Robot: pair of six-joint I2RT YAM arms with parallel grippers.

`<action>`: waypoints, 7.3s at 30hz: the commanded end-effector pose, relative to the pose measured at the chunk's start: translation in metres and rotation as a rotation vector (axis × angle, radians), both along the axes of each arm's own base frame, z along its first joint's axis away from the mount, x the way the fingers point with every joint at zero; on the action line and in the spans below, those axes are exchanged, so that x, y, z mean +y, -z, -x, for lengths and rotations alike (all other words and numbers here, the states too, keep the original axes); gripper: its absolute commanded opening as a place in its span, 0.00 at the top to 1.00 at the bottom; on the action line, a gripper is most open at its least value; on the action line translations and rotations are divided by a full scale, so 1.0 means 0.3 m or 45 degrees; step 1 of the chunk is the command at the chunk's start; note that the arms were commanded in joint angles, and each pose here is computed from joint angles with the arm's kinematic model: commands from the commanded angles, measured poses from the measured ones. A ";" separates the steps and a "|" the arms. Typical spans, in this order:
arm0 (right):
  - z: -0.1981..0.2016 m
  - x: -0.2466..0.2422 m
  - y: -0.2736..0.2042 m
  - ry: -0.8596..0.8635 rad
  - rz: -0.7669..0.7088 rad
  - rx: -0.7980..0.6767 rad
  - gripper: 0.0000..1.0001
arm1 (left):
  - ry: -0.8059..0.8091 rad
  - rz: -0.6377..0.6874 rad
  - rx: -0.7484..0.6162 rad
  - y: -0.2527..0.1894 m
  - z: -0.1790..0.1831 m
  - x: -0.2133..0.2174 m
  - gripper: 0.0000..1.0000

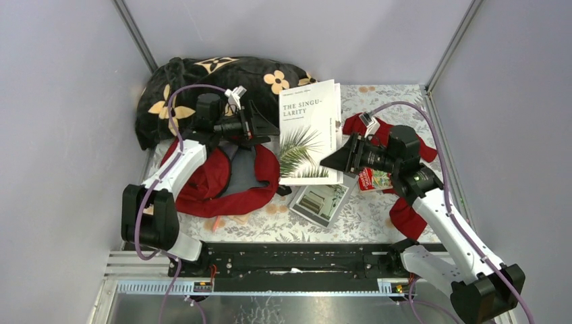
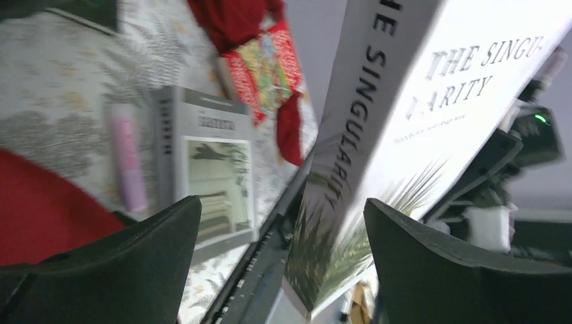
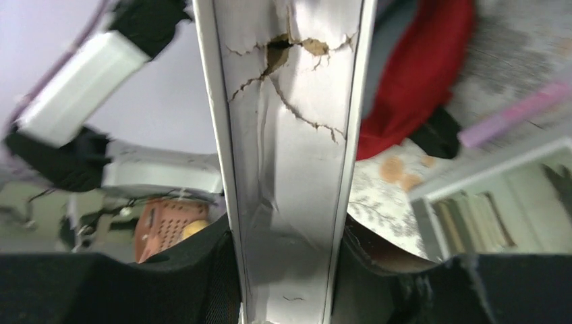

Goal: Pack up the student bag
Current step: Pick up the book from the center of the board, then place the book in the student bag.

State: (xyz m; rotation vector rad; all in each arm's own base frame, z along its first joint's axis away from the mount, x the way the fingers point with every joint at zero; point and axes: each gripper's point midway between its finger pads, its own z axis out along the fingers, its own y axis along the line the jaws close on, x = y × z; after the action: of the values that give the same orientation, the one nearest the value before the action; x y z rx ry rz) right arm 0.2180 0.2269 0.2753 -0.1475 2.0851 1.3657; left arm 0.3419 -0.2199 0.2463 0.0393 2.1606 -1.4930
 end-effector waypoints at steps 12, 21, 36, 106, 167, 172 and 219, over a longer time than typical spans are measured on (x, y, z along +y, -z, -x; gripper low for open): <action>0.128 0.102 -0.211 -0.635 -0.525 -0.126 0.89 | 0.452 0.482 -0.299 -0.322 0.213 -0.074 0.01; 0.030 0.130 -0.104 -0.556 -0.531 -0.033 0.69 | 0.313 0.641 -0.116 -0.325 0.104 -0.089 0.58; -0.164 -0.108 -0.053 0.446 -0.714 -0.074 0.00 | -0.499 0.517 -0.100 -0.369 -0.186 0.077 0.82; -0.230 -0.212 0.173 0.627 -0.008 0.053 0.85 | -1.009 -1.508 0.229 0.362 0.042 0.522 0.23; -0.072 0.166 0.155 -0.173 -0.367 0.615 0.85 | -1.019 -0.635 -0.412 -0.056 0.244 0.425 1.00; -0.211 0.225 0.128 -0.115 -0.366 0.604 0.85 | -1.068 -0.538 -0.568 -0.153 0.286 0.451 1.00; -0.240 0.992 0.204 -0.650 -0.647 0.553 0.77 | -0.634 -0.323 -1.030 -0.245 0.297 0.234 1.00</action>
State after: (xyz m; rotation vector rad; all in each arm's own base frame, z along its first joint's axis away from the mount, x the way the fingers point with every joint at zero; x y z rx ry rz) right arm 0.2926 0.5457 0.1641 -0.1227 2.3114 2.2730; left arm 0.2503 -0.1181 0.2701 -0.0211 1.7171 -0.5867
